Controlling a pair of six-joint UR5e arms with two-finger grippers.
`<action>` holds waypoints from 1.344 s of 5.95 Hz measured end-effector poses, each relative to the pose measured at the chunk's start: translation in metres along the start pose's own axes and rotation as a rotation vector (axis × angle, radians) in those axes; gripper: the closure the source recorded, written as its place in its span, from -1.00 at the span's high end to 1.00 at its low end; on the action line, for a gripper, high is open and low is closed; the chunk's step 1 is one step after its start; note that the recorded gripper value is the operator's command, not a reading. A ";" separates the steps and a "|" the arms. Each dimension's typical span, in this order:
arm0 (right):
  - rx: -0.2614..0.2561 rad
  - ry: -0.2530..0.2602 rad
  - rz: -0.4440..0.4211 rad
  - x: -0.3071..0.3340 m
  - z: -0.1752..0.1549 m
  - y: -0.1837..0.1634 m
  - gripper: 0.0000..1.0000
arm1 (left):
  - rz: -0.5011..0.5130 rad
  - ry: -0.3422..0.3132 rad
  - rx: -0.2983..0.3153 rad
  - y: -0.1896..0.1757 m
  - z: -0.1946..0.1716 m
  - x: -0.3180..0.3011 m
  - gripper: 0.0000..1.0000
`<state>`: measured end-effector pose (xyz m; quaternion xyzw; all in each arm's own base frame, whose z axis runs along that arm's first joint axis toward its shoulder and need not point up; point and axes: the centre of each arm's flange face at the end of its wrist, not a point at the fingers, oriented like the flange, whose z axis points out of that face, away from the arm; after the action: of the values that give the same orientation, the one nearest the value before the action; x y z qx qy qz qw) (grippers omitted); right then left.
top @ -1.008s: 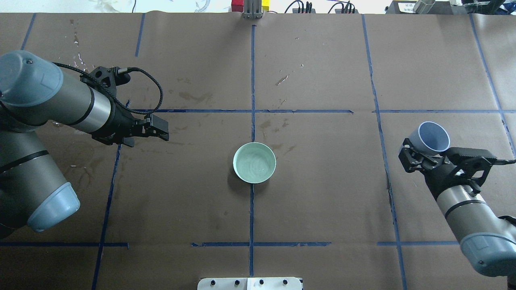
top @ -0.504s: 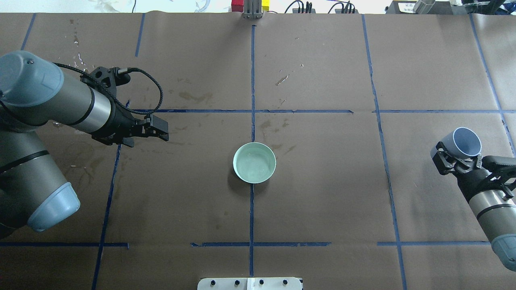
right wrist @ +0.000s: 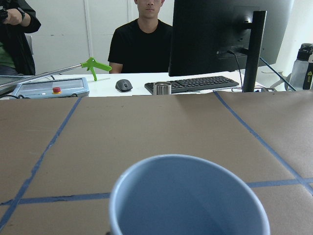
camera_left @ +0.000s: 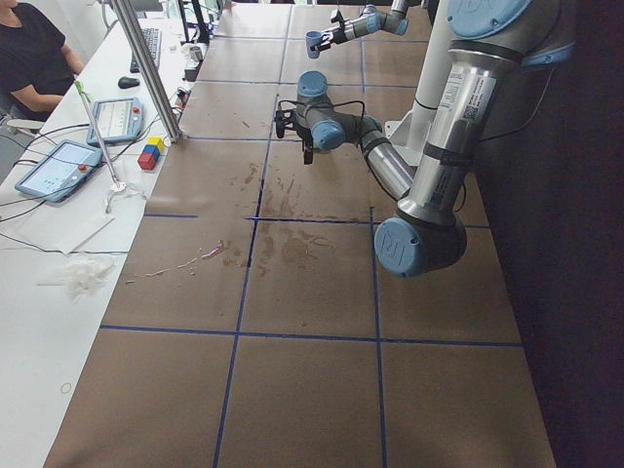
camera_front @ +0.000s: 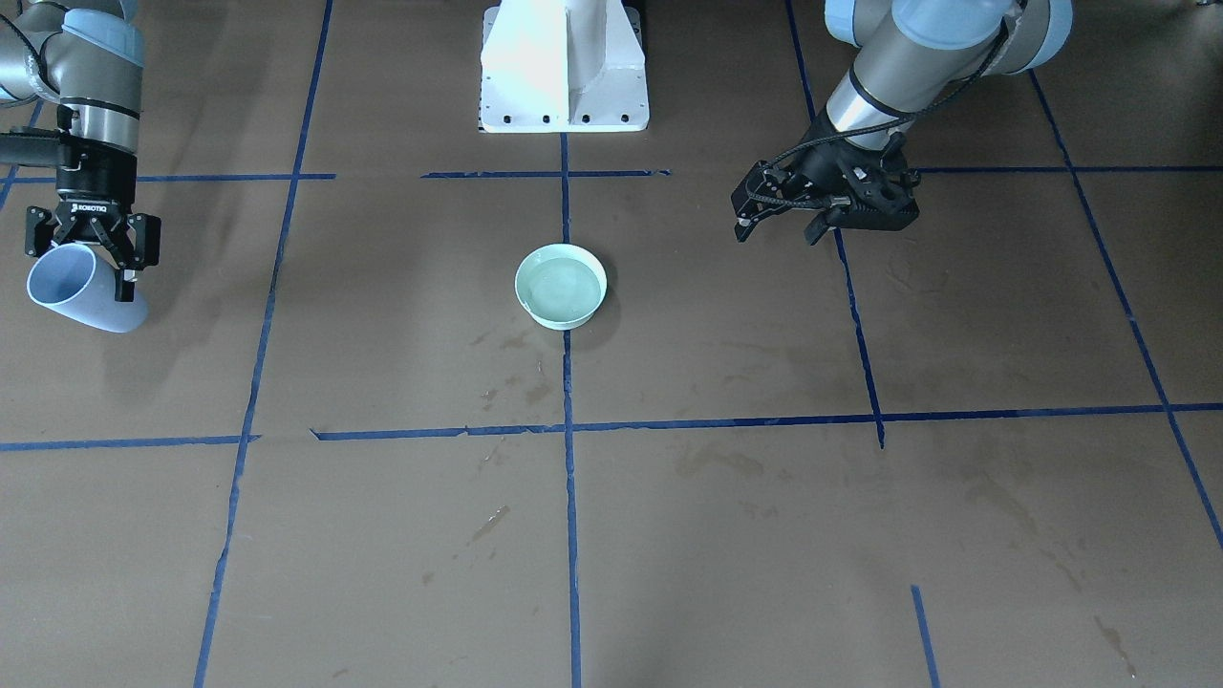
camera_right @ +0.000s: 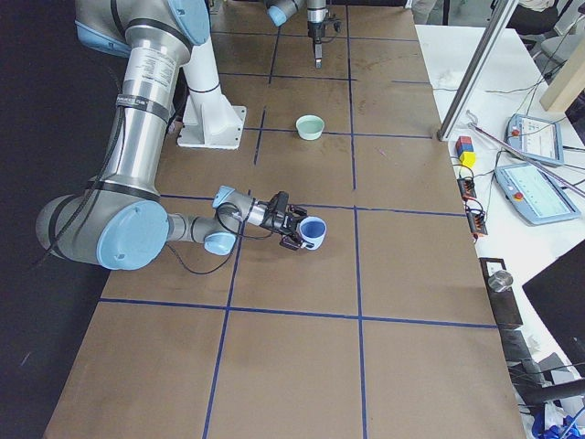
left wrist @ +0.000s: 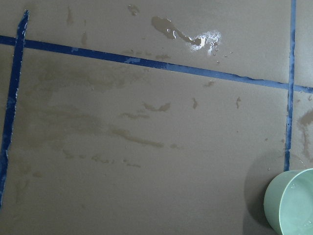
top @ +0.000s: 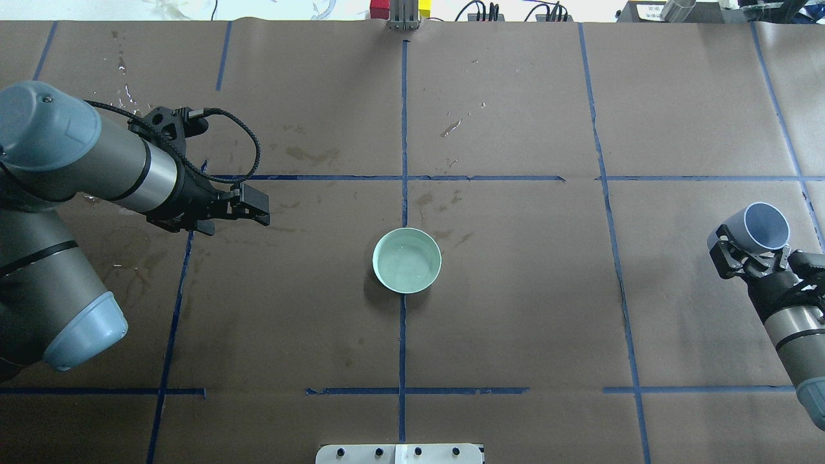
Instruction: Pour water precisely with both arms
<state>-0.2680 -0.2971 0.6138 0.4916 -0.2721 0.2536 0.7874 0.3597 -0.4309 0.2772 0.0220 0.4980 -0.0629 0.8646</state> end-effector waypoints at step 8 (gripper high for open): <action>-0.030 0.009 -0.016 -0.017 0.022 -0.001 -0.95 | 0.000 0.001 0.000 0.000 0.000 0.000 0.99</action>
<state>-0.2840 -0.3200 0.6100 0.4808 -0.2685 0.2452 0.7979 0.3595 -0.4307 0.2767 0.0222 0.4984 -0.0629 0.8644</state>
